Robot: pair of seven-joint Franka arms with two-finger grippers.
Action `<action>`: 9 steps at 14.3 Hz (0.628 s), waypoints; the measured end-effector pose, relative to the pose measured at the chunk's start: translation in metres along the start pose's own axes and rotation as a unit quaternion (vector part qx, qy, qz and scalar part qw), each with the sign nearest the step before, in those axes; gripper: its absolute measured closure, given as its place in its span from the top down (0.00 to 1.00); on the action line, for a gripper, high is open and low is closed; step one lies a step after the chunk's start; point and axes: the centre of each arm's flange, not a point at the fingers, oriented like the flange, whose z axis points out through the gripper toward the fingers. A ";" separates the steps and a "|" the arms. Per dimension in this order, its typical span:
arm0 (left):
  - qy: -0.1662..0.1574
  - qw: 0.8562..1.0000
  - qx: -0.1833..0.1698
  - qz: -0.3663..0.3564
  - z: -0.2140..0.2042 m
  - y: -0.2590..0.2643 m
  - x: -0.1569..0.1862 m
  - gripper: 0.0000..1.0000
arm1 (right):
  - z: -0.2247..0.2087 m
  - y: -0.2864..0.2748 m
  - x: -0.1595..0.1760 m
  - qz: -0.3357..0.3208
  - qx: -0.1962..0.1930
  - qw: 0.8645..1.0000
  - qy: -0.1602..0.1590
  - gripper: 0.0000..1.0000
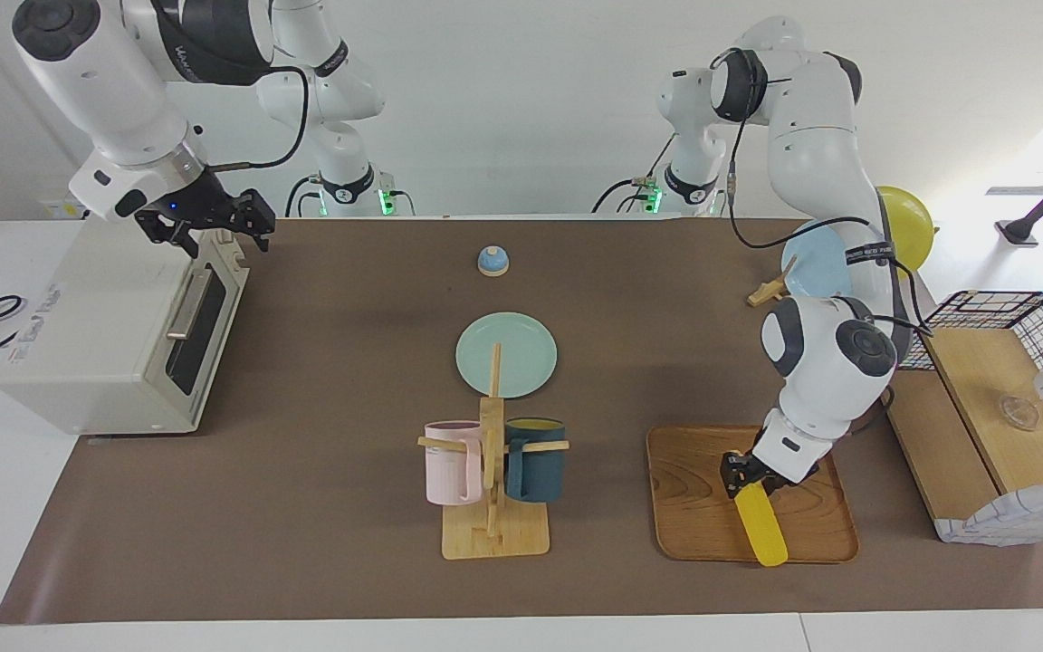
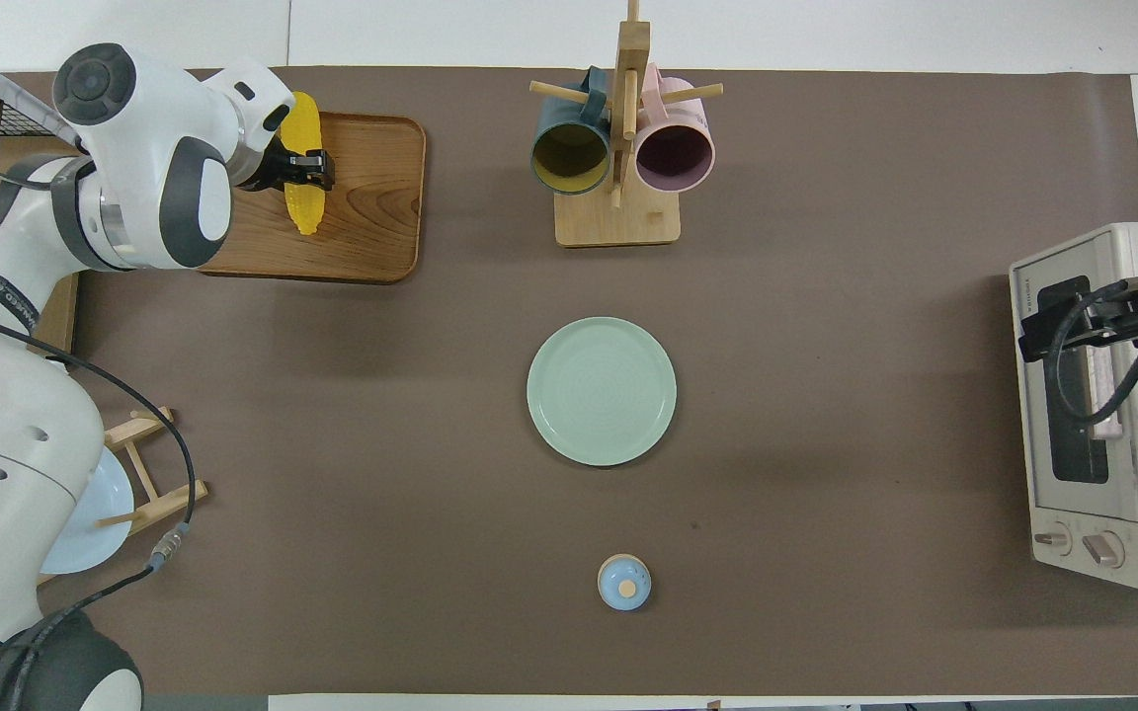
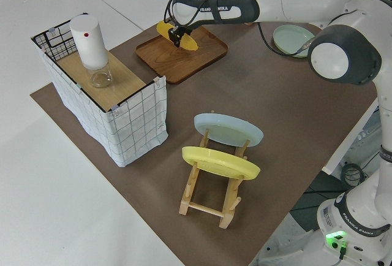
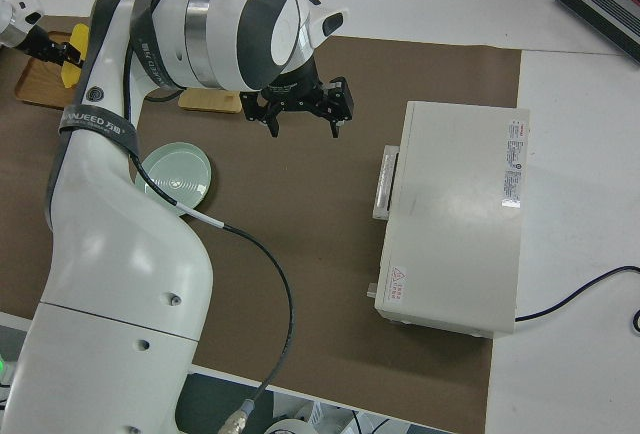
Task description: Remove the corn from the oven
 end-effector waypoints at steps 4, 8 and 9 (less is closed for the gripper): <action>0.001 1.000 0.000 0.006 -0.010 -0.001 0.000 1.00 | -0.005 -0.002 0.000 -0.002 -0.001 1.000 0.005 1.00; -0.004 1.000 0.002 0.002 -0.081 -0.003 -0.001 1.00 | -0.009 -0.001 -0.002 0.000 -0.001 1.000 0.010 1.00; -0.009 1.000 0.004 -0.003 -0.113 -0.007 -0.005 1.00 | -0.011 -0.001 -0.002 0.000 -0.001 1.000 0.012 1.00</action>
